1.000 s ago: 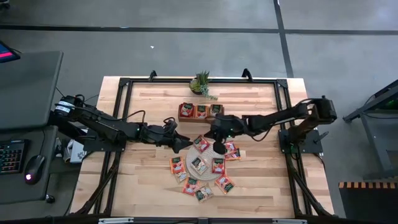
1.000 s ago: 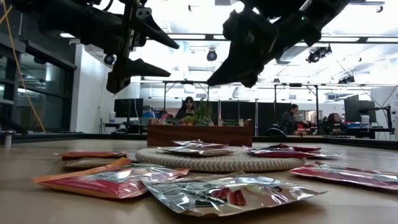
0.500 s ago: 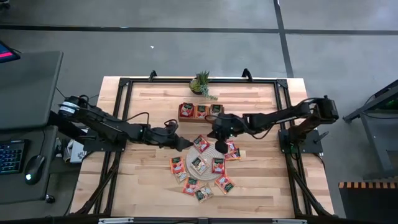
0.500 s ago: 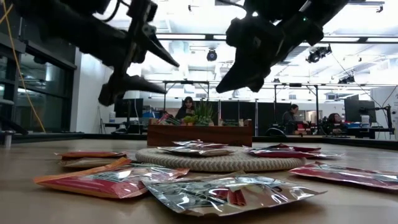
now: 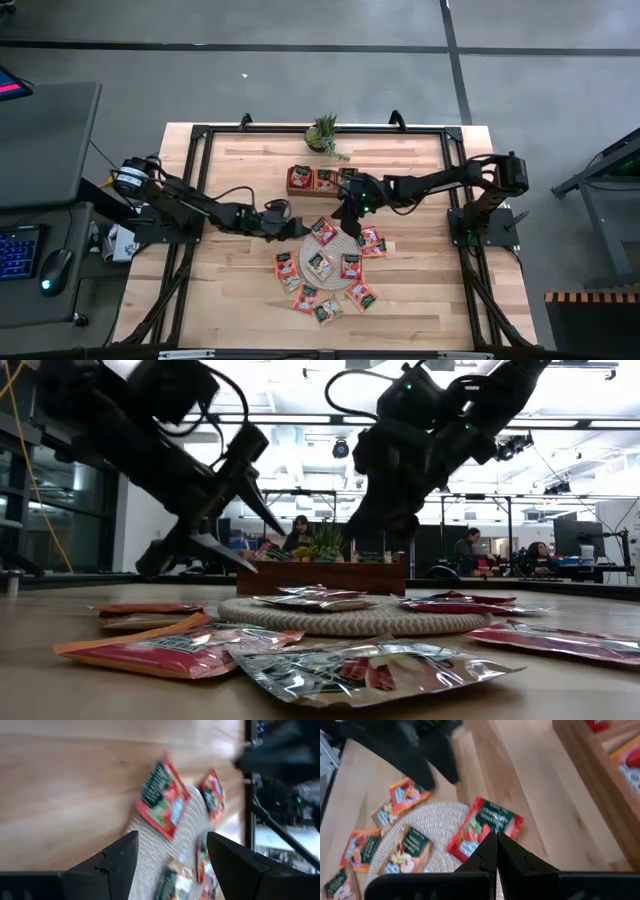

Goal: Pick & Place Tea
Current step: Put the red tea bag into the left section of the wooden organizer

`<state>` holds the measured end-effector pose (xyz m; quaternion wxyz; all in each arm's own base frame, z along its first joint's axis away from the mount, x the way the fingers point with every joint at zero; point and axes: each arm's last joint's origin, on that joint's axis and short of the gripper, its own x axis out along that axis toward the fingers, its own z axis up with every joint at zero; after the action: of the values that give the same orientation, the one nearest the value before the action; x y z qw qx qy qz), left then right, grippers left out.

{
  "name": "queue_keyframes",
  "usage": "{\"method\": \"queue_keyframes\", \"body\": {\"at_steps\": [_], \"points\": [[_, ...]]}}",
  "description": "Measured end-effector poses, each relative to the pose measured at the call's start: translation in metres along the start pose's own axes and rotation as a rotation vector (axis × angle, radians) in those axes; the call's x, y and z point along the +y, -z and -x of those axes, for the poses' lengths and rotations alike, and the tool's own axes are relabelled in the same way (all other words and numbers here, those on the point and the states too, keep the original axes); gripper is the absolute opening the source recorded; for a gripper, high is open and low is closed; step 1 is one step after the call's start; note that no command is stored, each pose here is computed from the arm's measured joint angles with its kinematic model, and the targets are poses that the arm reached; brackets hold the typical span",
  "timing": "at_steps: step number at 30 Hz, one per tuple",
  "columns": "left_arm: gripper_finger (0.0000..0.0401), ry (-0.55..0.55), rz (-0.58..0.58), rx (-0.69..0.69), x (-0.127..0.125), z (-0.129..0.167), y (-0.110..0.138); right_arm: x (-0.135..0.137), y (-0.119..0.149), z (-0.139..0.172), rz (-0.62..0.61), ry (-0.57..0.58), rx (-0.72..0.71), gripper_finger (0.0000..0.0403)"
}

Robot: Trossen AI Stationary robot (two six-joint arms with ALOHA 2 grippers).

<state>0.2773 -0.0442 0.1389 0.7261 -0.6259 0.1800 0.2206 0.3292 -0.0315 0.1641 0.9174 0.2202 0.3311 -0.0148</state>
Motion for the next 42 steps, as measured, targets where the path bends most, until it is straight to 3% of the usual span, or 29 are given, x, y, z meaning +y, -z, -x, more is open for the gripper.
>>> {"method": "queue_keyframes", "body": {"at_steps": [12, 22, 30, 36, 42], "points": [[0.0233, -0.012, 0.021, 0.032, 0.005, -0.011, -0.022, -0.016, -0.002, -0.003, -0.092, -0.035, 0.008, 0.0016], [0.0233, -0.027, 0.019, 0.040, 0.007, -0.011, -0.024, -0.020, 0.002, -0.018, -0.179, -0.105, 0.012, 0.0115], [0.0233, -0.038, 0.011, 0.041, 0.008, -0.011, -0.024, -0.022, 0.002, -0.017, -0.277, -0.092, 0.024, 0.0184], [0.0233, -0.046, -0.003, 0.041, 0.009, -0.011, -0.024, -0.015, 0.011, -0.020, -0.448, -0.009, 0.061, 0.0192], [0.0233, -0.047, -0.007, 0.041, 0.009, -0.011, -0.024, -0.009, 0.014, -0.022, -0.475, 0.052, 0.030, 0.0193]]}}
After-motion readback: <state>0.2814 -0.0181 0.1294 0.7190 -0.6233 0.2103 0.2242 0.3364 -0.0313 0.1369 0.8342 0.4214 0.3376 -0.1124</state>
